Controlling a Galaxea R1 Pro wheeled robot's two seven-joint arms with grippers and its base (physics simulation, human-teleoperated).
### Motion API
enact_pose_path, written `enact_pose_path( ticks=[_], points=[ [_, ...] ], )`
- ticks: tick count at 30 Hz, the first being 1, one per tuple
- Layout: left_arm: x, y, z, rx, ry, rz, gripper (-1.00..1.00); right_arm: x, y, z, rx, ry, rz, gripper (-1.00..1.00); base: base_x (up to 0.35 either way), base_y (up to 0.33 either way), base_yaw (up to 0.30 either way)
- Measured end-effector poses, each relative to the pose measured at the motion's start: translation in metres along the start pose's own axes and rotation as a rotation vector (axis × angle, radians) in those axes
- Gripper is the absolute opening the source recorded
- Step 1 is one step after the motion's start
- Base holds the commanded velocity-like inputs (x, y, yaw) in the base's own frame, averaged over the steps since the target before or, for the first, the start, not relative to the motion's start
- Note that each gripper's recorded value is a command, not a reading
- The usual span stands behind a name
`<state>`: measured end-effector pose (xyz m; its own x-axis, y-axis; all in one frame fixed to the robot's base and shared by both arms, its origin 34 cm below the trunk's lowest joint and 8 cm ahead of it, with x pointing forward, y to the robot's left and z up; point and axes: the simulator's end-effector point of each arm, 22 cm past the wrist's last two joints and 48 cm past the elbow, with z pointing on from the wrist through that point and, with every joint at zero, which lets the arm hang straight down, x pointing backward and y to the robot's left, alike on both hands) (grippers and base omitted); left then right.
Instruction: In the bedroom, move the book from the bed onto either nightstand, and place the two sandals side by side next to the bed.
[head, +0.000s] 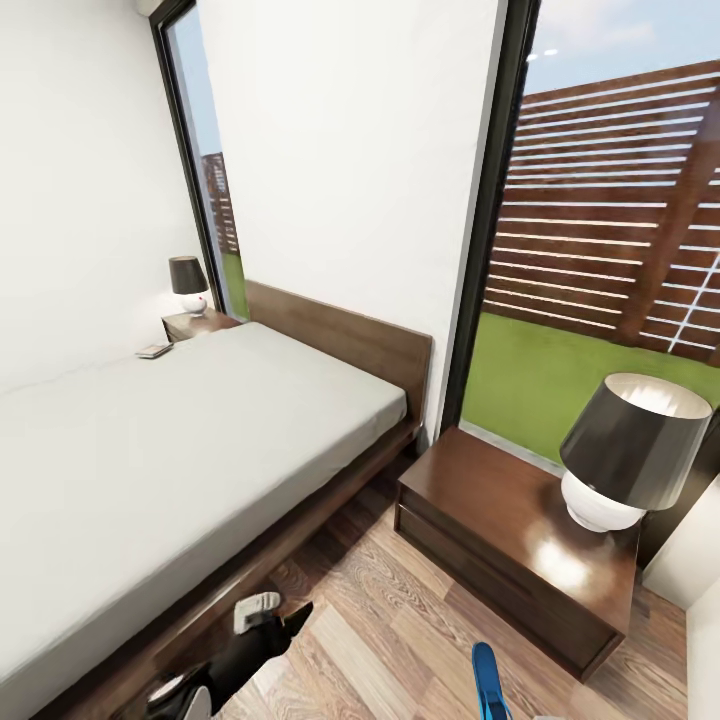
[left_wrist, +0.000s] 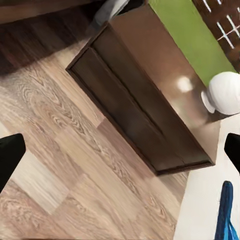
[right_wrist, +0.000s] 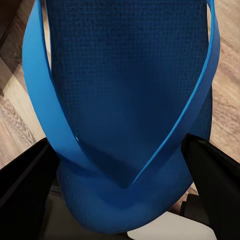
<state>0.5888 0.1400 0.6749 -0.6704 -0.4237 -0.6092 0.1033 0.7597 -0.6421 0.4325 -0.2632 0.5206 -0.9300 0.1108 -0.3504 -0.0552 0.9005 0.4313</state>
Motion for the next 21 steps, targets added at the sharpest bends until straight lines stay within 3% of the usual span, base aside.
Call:
enact_pose_path(
  ticks=[4, 5, 9, 18, 21],
  points=[
    [0.004, 0.025, 0.003, -0.126, -0.071, -0.111, 1.0, 0.0, 0.0, 0.0, 0.0, 0.0, 0.0, -1.0, 0.0, 0.0, 0.0],
    [0.014, 0.045, 0.0, -0.208, -0.094, -0.157, 1.0, 0.0, 0.0, 0.0, 0.0, 0.0, 0.0, -1.0, 0.0, 0.0, 0.0],
    [0.031, 0.064, -0.005, -0.279, -0.107, -0.213, 1.0, 0.0, 0.0, 0.0, 0.0, 0.001, 0.0, -1.0, 0.0, 0.0, 0.0],
    [0.047, 0.062, -0.003, -0.295, -0.098, -0.242, 1.0, 0.0, 0.0, 0.0, 0.0, 0.001, 0.001, -1.0, 0.0, 0.0, 0.0],
    [0.053, 0.069, -0.004, -0.349, -0.092, -0.26, 1.0, 0.0, 0.0, 0.0, 0.0, 0.0, 0.0, -1.0, 0.0, 0.0, 0.0]
  ],
)
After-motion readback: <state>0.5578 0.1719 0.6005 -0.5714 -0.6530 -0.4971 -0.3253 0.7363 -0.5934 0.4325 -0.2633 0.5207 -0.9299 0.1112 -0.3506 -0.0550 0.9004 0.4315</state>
